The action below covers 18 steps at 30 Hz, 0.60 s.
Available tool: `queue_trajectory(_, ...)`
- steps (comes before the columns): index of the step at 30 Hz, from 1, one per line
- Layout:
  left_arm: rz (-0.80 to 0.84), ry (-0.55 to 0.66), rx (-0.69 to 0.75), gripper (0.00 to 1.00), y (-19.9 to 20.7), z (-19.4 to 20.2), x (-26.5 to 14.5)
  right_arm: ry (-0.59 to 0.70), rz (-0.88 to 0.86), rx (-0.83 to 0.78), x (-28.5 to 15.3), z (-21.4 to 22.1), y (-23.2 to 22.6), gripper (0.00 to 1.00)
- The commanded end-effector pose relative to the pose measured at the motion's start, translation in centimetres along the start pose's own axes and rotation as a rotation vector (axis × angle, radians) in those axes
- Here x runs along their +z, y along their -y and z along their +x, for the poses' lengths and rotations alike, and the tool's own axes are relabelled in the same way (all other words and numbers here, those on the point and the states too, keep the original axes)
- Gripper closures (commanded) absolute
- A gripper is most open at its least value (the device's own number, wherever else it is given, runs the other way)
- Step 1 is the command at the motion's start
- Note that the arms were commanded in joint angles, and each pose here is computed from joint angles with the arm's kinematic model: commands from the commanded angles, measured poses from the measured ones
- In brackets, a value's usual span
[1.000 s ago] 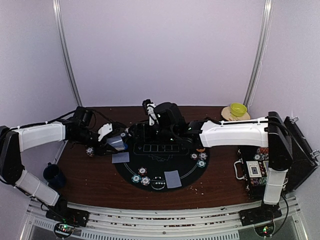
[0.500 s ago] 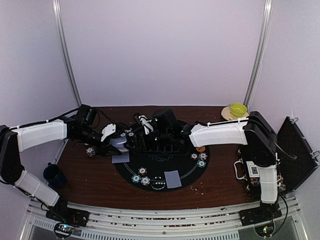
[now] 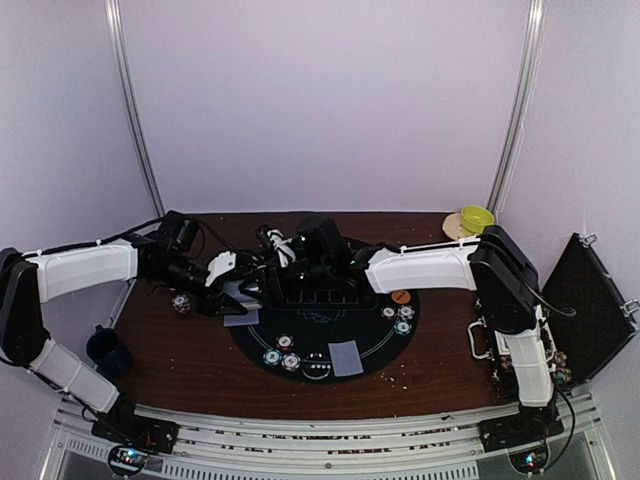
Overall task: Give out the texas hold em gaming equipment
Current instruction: Pick up the poker card from the face-down deck piles.
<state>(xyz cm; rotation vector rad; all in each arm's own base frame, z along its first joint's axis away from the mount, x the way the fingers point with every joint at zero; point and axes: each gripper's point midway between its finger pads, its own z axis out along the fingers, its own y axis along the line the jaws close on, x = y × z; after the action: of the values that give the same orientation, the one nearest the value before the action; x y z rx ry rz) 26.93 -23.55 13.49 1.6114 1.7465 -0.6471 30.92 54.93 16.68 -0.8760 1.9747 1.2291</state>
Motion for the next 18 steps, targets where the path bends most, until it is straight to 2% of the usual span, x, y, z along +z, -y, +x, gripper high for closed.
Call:
queue_trajectory(1,0.007,0.043,0.041,0.54,0.1,-1.4,-0.3,0.006,0.008,-0.013,0.2,-0.3,0.6,0.27)
queue_trajectory(9,0.006,0.040,0.042,0.54,0.3,-1.2,-0.4,0.008,0.056,-0.004,-1.1,-0.1,2.5,0.52)
queue_trajectory(11,0.008,0.038,0.041,0.54,0.4,-1.1,-0.3,0.006,0.055,-0.003,-1.3,0.0,2.6,0.55)
queue_trajectory(13,0.008,0.032,0.037,0.54,0.3,-0.9,-0.2,0.002,0.025,-0.005,-1.6,0.0,2.0,0.63)
queue_trajectory(18,0.010,0.014,0.027,0.54,0.2,-0.4,0.2,0.014,0.027,-0.006,-2.5,-0.4,1.6,0.66)
